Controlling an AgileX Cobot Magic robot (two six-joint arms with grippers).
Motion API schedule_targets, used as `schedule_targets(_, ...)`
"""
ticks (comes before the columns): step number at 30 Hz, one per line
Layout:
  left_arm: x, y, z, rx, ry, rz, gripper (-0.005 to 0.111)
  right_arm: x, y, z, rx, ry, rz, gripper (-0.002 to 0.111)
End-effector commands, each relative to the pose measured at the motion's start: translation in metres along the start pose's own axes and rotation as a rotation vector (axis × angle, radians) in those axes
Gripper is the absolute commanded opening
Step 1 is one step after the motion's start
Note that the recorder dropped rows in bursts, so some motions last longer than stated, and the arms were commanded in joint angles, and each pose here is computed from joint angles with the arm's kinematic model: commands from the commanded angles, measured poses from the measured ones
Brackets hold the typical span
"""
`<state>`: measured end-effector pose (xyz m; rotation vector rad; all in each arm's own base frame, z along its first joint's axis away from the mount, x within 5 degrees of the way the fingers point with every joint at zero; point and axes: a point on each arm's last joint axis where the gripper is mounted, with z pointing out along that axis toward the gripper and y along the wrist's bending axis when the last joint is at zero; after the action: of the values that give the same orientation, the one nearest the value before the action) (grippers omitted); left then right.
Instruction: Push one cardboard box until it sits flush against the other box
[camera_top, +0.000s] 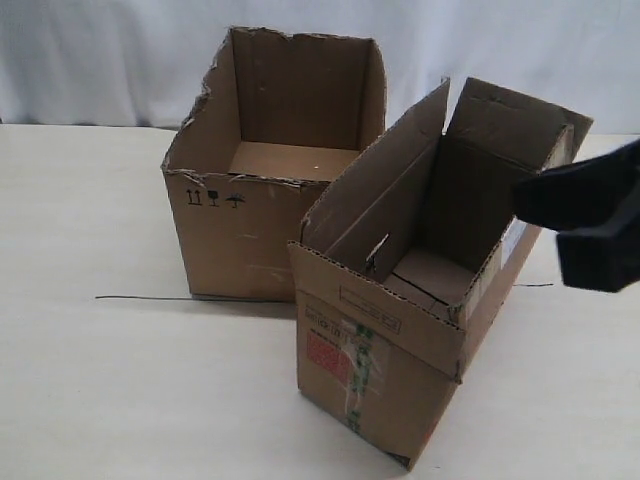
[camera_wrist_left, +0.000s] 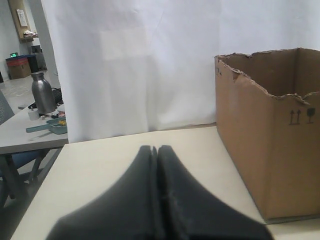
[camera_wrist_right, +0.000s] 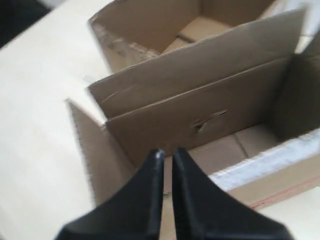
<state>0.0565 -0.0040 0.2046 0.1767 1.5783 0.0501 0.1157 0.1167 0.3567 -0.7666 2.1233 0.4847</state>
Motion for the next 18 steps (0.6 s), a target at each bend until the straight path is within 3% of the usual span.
schedule_targets(1, 0.000, 0.000, 0.000, -0.001, -0.013, 0.001, 0.000, -0.030, 0.035, 0.014, -0.094, 0.213, -0.162, 0.005)
schedule_targets(6, 0.000, 0.000, 0.000, -0.001, -0.013, 0.001, 0.000, -0.031, 0.088, 0.060, -0.098, 0.513, -0.414, 0.005)
schedule_targets(8, 0.000, 0.000, 0.000, -0.001, -0.013, 0.001, 0.000, -0.033, 0.100, 0.067, -0.100, 0.530, -0.459, 0.005)
schedule_targets(13, 0.000, 0.000, 0.000, -0.001, -0.013, 0.001, 0.000, -0.024, 0.120, 0.083, -0.122, 0.578, -0.514, 0.005)
schedule_targets(18, 0.000, 0.000, 0.000, -0.001, -0.013, 0.001, 0.000, -0.002, 0.123, 0.111, -0.091, 0.692, -0.547, 0.005)
